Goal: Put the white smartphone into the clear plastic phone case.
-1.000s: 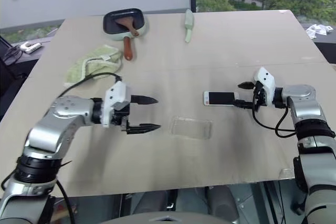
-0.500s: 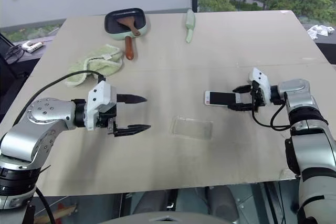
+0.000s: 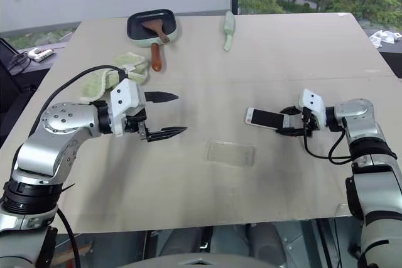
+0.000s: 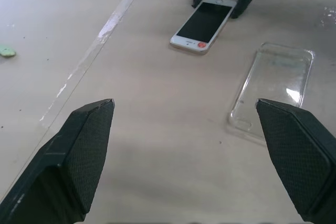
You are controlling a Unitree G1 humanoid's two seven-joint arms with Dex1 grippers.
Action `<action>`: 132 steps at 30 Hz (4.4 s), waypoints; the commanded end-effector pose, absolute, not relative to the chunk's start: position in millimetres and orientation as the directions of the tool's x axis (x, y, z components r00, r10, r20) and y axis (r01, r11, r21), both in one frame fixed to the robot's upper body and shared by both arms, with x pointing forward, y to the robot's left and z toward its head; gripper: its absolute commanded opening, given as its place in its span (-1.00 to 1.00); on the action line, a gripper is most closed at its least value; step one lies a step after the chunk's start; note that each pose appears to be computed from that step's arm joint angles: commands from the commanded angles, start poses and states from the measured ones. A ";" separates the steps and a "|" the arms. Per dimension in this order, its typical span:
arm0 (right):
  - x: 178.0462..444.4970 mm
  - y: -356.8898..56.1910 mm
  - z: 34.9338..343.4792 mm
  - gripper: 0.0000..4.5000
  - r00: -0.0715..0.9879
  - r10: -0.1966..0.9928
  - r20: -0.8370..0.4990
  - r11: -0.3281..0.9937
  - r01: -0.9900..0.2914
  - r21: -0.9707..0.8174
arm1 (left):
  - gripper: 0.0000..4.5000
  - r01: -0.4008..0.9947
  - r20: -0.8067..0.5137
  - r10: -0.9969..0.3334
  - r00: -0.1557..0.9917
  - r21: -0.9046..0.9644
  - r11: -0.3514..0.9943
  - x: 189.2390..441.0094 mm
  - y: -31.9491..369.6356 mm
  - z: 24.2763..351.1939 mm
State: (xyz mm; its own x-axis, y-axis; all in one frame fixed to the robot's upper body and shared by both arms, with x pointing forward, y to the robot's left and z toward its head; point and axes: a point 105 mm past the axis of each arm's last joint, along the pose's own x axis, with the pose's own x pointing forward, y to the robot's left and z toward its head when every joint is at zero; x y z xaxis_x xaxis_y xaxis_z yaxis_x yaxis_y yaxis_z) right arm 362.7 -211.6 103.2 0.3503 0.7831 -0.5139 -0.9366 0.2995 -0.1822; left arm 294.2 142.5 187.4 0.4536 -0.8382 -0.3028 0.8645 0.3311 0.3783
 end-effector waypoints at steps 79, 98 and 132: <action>255.4 -116.5 113.8 0.34 0.335 0.702 -0.628 0.198 -0.939 -0.280 | -0.97 0.973 -0.565 -0.825 -0.019 0.178 -0.145 282.4 70.8 74.7; 252.3 -106.9 142.0 0.34 0.352 0.784 -0.511 0.224 -0.929 -0.296 | -0.97 0.980 -0.571 -0.820 -0.020 0.150 -0.128 283.7 63.4 63.1; 221.2 -161.5 130.7 0.34 0.500 0.693 -0.519 0.501 -0.852 -0.151 | -0.97 0.995 -0.332 -0.938 -0.095 -0.051 -0.082 226.2 51.0 81.6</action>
State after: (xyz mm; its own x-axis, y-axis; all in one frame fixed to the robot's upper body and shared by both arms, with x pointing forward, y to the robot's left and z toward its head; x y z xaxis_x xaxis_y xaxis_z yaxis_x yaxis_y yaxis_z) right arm 220.4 -163.3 123.1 0.4921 0.6798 -0.5439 -0.8482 0.5151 -0.1236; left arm 230.4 54.0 61.1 -0.0685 -0.9169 -0.3931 0.9963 -0.0426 -0.0743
